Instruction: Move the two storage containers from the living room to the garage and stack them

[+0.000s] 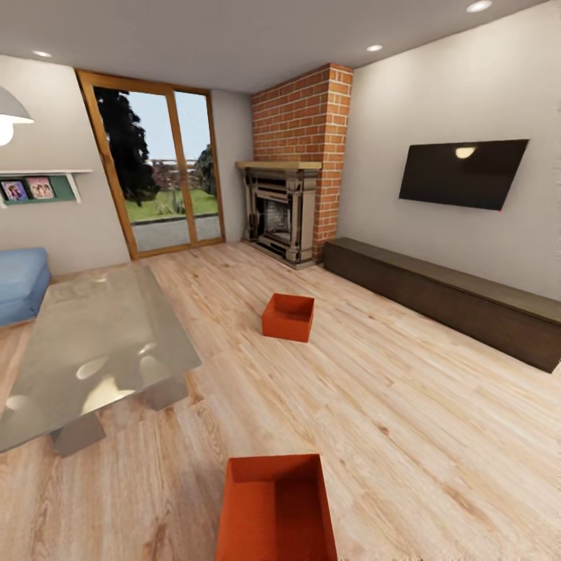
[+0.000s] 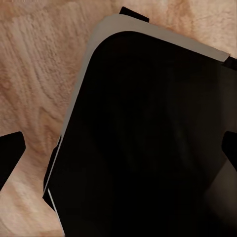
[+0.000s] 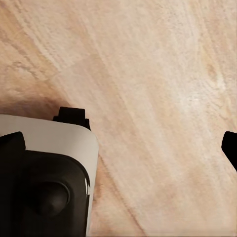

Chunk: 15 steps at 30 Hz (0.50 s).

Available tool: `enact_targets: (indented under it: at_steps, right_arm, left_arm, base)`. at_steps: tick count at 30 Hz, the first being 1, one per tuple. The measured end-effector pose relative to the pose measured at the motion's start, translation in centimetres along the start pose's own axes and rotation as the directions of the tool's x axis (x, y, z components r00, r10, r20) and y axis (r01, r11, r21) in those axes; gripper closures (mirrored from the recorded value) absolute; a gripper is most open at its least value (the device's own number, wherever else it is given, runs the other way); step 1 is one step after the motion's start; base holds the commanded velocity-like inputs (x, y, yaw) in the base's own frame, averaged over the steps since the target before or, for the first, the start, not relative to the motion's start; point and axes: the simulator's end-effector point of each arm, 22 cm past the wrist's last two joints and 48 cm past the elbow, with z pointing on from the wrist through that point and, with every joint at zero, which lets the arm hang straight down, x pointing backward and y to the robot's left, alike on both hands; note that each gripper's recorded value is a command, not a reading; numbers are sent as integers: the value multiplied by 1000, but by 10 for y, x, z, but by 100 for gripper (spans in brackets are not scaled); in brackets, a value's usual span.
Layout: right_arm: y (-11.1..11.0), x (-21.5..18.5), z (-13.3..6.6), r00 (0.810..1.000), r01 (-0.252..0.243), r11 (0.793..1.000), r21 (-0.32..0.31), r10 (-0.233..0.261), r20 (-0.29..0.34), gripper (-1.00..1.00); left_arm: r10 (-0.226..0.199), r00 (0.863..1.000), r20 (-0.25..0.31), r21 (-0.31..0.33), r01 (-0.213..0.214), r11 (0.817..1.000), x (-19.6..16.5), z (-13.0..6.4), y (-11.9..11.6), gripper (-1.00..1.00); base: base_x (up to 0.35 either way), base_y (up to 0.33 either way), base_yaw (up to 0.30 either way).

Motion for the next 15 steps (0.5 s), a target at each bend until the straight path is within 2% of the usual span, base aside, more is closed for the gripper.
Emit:
enact_targets:
  at_steps: [15]
  right_arm:
    - [3, 8, 1, 1000, 5, 1000, -6, -5, -20, -100]
  left_arm:
    - [1, 1000, -19, -8, -1, 1000, 7, 1, 3, -100]
  base:
    - [0, 0, -163]
